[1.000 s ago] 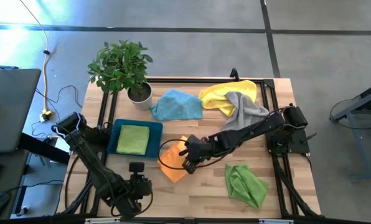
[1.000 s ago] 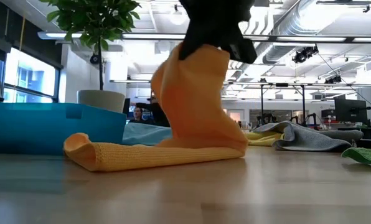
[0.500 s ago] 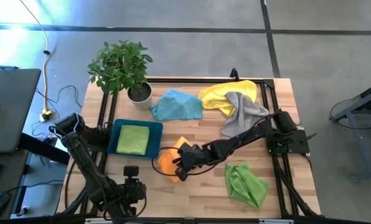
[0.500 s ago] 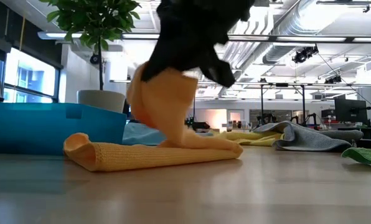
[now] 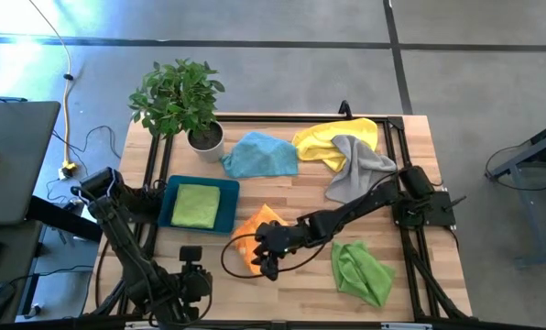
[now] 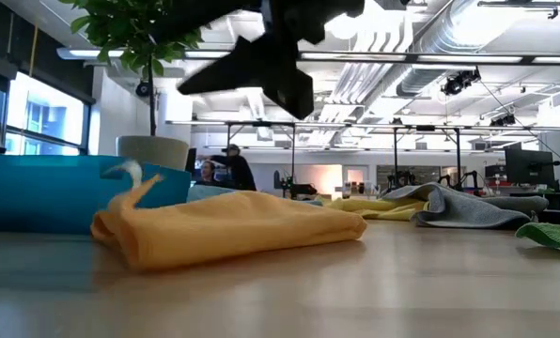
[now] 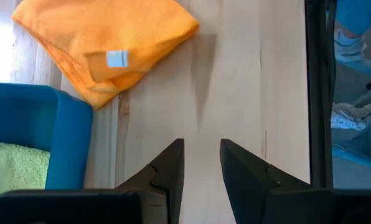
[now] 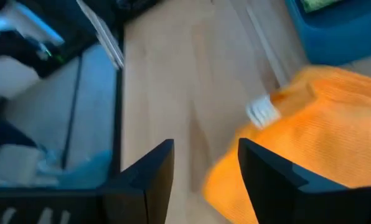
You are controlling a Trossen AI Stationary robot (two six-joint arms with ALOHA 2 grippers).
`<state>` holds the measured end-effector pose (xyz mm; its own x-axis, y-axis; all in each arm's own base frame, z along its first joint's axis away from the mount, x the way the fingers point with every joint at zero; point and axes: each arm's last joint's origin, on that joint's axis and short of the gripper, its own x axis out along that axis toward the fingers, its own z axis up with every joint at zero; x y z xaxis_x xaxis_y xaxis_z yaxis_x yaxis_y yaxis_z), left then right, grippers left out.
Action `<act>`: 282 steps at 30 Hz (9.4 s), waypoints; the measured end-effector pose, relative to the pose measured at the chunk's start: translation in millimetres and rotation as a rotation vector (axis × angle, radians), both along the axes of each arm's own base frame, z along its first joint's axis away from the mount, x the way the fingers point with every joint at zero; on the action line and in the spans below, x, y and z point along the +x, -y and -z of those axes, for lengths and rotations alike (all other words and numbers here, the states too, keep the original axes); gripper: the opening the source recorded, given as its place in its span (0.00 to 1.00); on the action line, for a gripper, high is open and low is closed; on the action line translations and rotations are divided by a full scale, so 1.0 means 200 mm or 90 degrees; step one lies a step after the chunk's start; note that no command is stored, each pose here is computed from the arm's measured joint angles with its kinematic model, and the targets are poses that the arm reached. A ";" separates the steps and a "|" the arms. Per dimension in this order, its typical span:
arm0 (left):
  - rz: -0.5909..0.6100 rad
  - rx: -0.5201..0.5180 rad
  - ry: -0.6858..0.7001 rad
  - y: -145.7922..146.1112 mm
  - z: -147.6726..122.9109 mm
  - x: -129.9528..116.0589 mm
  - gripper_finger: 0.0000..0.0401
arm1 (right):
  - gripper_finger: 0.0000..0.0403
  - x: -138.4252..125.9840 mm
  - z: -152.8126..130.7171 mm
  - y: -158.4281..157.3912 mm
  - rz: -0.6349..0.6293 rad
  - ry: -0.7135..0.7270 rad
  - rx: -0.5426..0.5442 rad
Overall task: Fold microfiber towels
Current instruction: Stack the orange microfiber towel on top of the light green microfiber towel in the bin, then fold the blue microfiber towel on the table
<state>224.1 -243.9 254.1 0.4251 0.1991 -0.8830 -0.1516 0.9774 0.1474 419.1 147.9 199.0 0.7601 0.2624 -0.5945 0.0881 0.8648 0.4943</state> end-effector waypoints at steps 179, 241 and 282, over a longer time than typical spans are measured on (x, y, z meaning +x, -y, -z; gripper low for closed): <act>-0.772 0.232 0.112 -0.81 0.25 0.14 0.03 | 0.20 -0.80 -0.54 0.22 -0.118 -0.020 -0.438; -0.464 0.098 0.166 -0.64 -0.09 0.41 0.40 | 0.31 -0.65 -0.24 0.71 0.036 0.053 -0.475; -0.225 -0.061 0.368 -0.29 -0.18 0.54 0.40 | 0.31 -0.46 0.44 1.34 0.255 -0.094 -0.272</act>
